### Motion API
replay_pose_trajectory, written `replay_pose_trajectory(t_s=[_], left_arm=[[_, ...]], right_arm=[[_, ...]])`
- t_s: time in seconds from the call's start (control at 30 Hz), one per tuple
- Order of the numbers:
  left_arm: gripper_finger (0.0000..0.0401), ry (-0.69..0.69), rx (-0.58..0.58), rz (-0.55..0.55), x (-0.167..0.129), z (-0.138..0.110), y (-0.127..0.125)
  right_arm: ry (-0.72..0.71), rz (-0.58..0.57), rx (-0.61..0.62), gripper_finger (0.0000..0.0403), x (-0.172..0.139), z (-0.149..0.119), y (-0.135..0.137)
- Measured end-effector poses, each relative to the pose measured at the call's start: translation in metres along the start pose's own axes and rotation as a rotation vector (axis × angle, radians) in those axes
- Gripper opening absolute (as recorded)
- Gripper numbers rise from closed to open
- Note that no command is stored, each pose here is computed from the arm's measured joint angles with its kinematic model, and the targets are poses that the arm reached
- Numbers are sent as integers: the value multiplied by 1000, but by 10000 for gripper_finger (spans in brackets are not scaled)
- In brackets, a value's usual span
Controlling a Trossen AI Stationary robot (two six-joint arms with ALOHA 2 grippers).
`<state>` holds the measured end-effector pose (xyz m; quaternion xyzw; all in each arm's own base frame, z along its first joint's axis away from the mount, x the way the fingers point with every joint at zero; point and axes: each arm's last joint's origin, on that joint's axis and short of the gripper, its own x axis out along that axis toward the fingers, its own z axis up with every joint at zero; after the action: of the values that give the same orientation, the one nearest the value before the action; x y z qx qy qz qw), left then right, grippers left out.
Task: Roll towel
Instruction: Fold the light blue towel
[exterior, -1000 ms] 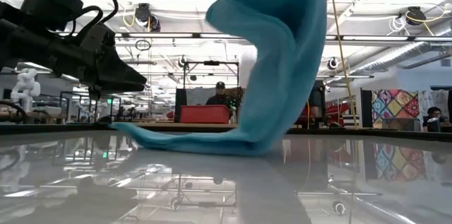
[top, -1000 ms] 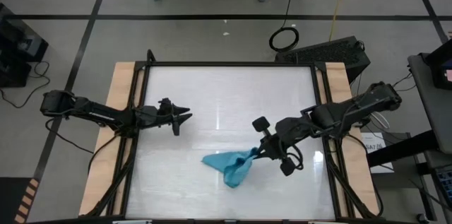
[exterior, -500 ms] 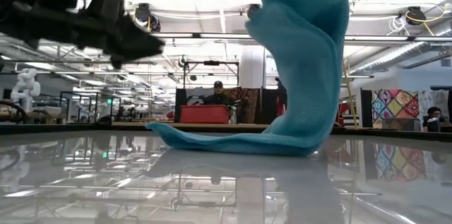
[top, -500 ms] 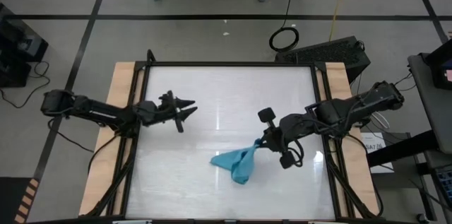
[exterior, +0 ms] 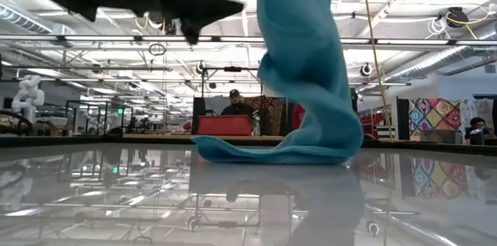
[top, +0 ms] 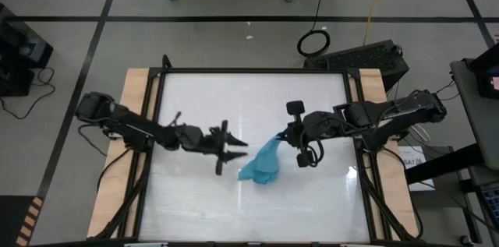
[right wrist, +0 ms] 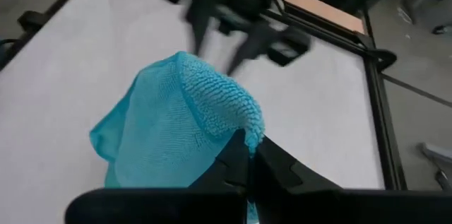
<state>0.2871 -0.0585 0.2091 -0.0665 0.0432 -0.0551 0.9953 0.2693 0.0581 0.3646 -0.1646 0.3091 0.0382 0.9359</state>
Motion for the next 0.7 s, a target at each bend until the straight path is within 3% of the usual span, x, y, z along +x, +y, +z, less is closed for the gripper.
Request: replay_pose_trajectory(t_s=[0.33, 0.53, 0.7], left_arm=[[153, -3, 2, 48, 23, -3, -38], [153, 57, -39, 230, 22, -20, -47], [153, 98, -82, 281, 24, -37, -54]], right_arm=[[67, -101, 1, 0, 0, -6, -6], [70, -100, -5, 0, 0, -6, -6], [69, -101, -10, 0, 0, -6, -6]])
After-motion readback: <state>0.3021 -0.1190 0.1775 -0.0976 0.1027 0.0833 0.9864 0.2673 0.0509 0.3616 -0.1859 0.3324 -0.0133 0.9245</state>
